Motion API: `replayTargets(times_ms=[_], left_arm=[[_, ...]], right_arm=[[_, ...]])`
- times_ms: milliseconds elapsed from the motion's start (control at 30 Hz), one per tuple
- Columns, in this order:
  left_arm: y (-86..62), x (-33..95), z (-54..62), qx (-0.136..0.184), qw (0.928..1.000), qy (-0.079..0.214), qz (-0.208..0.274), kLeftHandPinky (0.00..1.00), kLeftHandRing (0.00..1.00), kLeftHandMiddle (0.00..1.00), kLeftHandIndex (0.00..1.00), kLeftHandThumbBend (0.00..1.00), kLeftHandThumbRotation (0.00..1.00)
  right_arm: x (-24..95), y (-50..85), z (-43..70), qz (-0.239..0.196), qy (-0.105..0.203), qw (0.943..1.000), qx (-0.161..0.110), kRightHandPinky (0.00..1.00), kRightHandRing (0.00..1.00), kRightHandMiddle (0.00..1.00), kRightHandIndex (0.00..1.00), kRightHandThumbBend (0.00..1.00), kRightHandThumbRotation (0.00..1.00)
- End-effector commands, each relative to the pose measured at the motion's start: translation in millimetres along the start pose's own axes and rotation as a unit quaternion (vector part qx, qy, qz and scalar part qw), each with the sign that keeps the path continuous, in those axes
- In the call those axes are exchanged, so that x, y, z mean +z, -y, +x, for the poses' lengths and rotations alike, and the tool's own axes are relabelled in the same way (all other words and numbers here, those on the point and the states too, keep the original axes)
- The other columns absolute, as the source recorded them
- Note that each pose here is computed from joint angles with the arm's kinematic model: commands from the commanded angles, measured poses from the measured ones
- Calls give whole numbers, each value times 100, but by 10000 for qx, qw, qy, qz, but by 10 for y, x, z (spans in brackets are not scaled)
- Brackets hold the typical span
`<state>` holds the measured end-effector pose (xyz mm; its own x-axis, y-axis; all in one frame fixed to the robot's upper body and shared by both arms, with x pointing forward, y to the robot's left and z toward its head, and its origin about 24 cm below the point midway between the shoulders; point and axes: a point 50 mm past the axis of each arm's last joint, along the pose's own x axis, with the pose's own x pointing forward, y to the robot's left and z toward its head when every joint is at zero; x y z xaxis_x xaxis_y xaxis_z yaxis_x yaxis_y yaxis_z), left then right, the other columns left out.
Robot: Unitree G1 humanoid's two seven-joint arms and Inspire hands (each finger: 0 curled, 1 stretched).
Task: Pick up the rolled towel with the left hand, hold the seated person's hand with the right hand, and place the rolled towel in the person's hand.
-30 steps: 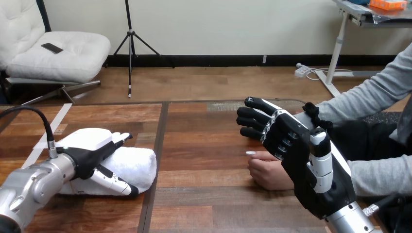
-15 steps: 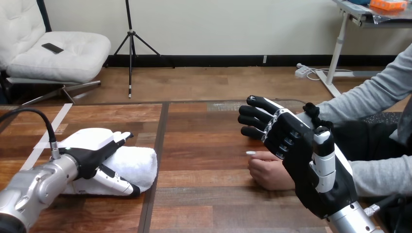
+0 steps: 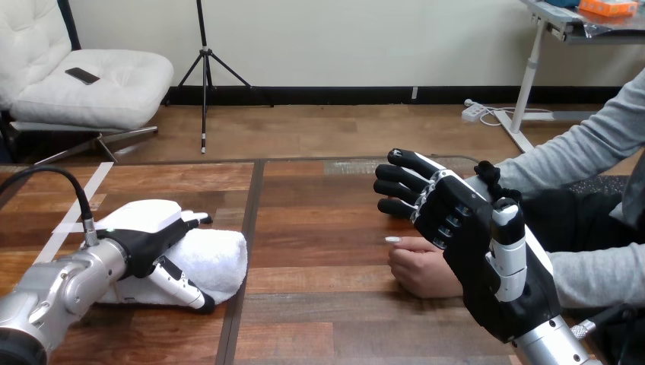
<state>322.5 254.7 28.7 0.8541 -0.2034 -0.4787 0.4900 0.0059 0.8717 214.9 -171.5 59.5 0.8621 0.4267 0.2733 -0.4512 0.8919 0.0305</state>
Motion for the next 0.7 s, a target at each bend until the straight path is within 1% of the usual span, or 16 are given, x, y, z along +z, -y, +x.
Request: replayTargets(times_ms=[0, 33, 67, 100, 133, 167, 200, 333, 433, 500, 667], left_arm=[[-35, 174, 105, -83, 9997, 236, 5, 84, 93, 93, 92, 100, 35], [-54, 168, 102, -129, 9997, 204, 16, 77, 91, 92, 90, 100, 30], [-67, 163, 99, -162, 9997, 182, 21, 72, 87, 89, 87, 100, 24], [-76, 159, 97, -185, 9997, 167, 24, 72, 87, 89, 87, 100, 24], [-86, 152, 98, -239, 9996, 115, -11, 70, 85, 87, 86, 100, 22], [-90, 149, 100, -273, 9996, 82, -39, 67, 83, 85, 83, 100, 18], [-94, 146, 101, -297, 9995, 59, -59, 66, 81, 84, 82, 100, 17], [-120, 136, 110, -537, 9977, -84, -405, 63, 78, 82, 79, 100, 9], [-140, 131, 112, -687, 9960, -158, -544, 61, 76, 81, 77, 100, 5], [-152, 131, 111, -761, 9953, -193, -566, 58, 73, 78, 75, 99, 2], [-196, 132, 101, -897, 9945, -238, -484, 53, 66, 73, 71, 97, 1]], right_arm=[[180, 35, 109, -196, 416, 9989, 71, 83, 86, 85, 85, 95, 100], [181, 39, 111, -196, 431, 9988, 79, 83, 85, 85, 85, 96, 100], [182, 40, 112, -196, 443, 9988, 87, 83, 85, 85, 85, 96, 100], [182, 42, 112, -197, 451, 9987, 92, 83, 85, 85, 85, 96, 100], [183, 43, 113, -198, 454, 9987, 98, 83, 85, 85, 85, 96, 100], [183, 43, 112, -200, 454, 9987, 101, 84, 85, 85, 85, 95, 100], [183, 44, 112, -200, 454, 9987, 103, 84, 86, 85, 85, 95, 100], [184, 44, 116, -200, 482, 9986, 98, 83, 86, 85, 85, 95, 100], [183, 47, 117, -195, 477, 9986, 107, 83, 86, 85, 85, 95, 100], [183, 48, 117, -194, 470, 9986, 106, 83, 86, 85, 85, 95, 100], [183, 50, 118, -213, 460, 9987, 81, 83, 86, 85, 86, 95, 100]])
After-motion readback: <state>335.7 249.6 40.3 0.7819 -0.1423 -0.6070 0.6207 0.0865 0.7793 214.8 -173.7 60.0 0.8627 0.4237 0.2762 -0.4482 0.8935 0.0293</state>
